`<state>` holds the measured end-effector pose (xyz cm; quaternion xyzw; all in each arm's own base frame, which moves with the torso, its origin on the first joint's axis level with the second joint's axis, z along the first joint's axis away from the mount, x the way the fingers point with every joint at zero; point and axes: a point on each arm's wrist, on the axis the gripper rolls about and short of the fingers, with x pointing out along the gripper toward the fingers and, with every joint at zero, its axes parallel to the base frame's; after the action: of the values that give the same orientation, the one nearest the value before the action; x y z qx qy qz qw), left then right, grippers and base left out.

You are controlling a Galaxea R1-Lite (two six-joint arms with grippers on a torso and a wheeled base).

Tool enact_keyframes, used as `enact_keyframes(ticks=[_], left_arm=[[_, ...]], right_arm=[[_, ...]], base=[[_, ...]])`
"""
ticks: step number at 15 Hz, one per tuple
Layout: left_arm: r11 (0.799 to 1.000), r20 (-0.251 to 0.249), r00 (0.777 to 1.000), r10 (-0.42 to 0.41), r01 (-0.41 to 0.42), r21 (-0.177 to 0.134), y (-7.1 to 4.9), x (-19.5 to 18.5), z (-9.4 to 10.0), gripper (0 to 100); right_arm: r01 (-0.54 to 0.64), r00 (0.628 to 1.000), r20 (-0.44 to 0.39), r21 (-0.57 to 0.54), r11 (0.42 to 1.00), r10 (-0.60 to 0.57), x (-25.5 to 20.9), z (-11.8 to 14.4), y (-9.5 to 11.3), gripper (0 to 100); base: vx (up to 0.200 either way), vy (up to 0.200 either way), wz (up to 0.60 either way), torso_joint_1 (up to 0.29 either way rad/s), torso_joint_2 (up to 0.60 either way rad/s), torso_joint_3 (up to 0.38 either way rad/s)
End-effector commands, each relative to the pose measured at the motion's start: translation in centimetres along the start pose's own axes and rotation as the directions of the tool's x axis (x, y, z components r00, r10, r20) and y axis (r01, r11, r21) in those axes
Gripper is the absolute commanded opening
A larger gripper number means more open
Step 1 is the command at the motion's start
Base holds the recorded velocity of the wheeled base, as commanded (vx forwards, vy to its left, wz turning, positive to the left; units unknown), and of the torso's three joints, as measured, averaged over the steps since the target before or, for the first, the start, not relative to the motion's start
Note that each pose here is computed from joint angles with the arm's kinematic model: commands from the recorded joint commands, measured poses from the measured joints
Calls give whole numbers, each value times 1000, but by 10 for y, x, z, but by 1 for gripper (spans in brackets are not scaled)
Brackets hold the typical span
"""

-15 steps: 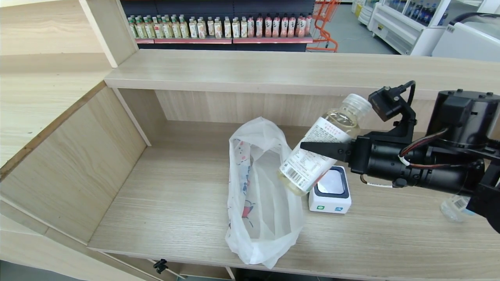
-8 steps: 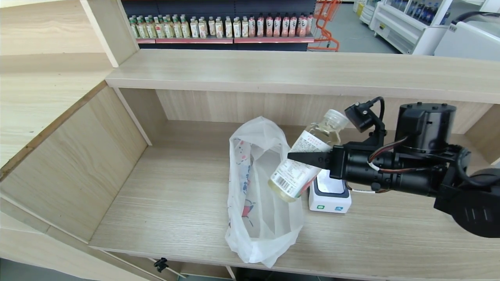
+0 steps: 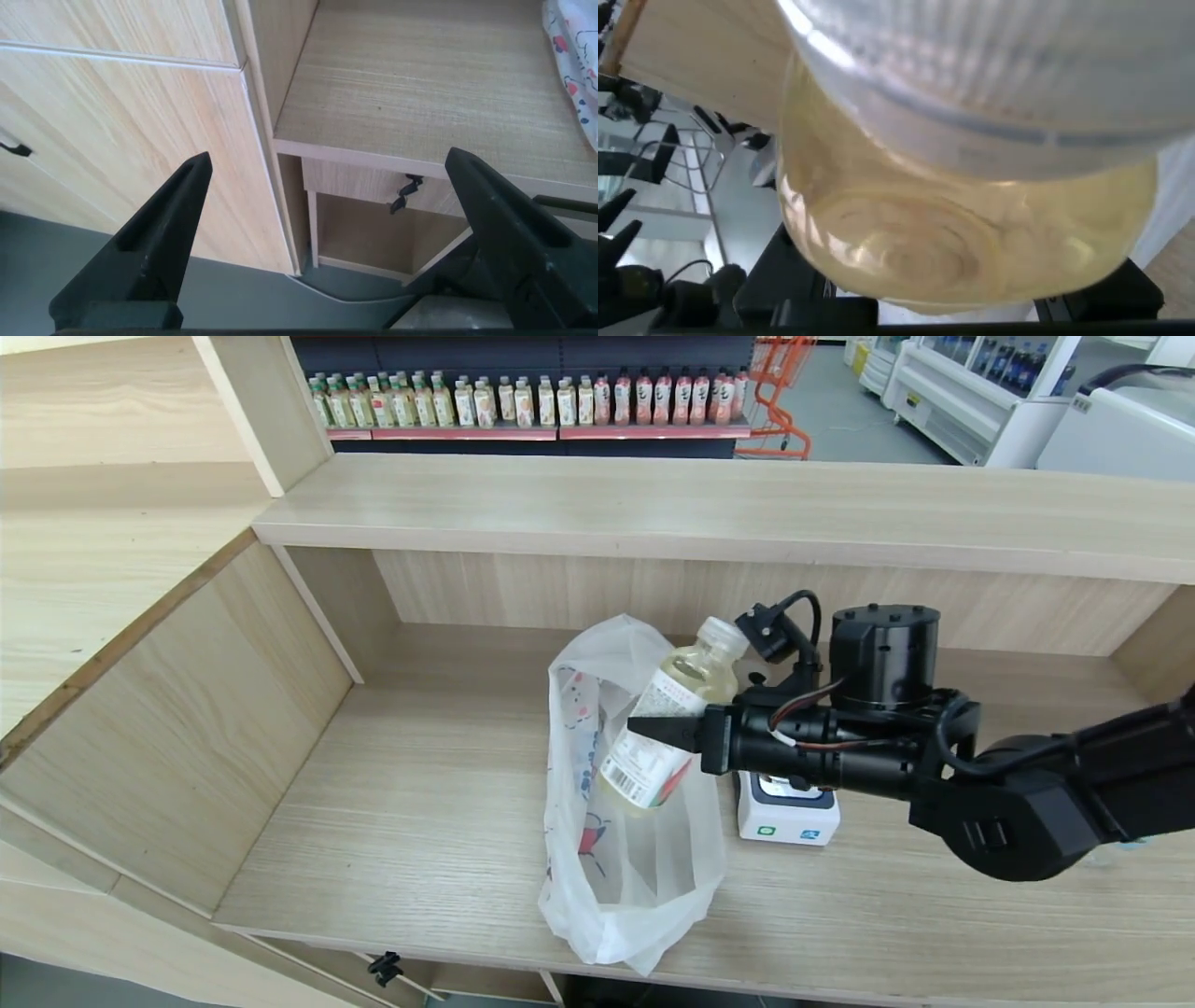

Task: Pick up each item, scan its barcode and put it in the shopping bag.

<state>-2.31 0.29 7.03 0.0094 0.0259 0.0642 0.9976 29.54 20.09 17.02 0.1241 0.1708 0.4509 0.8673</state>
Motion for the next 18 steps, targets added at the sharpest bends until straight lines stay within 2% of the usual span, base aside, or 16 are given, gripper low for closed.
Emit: enact_keyframes(ticks=[1,5,8,11,13,15,16,18], left_arm=[[1000,0,1000,0,0,0,0,0,0,100],[1000,0,1000,0,0,0,0,0,0,100],[1000,0,1000,0,0,0,0,0,0,100],[1000,0,1000,0,0,0,0,0,0,100],[1000,0,1000,0,0,0,0,0,0,100],[1000,0,1000,0,0,0,0,0,0,100],[1000,0,1000,0,0,0,0,0,0,100],[1000,0,1000,0,0,0,0,0,0,100]], right_arm=[[-6,999,-36,-41,999,5,24,-19,-10,0],[-15,1000,-20,-208,978,12,56,-32,-27,0],[-17,1000,-22,-278,960,11,75,-41,-37,0],[-10,1000,-7,-395,918,7,93,-43,-46,0],[2,1000,4,-493,870,0,96,-42,-50,0],[16,1000,11,-525,851,-12,97,-42,-58,0],[20,1000,20,-529,849,-11,98,-42,-59,100],[27,999,34,-516,856,-11,96,-40,-59,100]], base=[[0,0,0,0,0,0],[0,0,0,0,0,0],[0,0,0,0,0,0],[0,0,0,0,0,0],[0,0,0,0,0,0],[0,0,0,0,0,0],[0,0,0,0,0,0],[0,0,0,0,0,0]])
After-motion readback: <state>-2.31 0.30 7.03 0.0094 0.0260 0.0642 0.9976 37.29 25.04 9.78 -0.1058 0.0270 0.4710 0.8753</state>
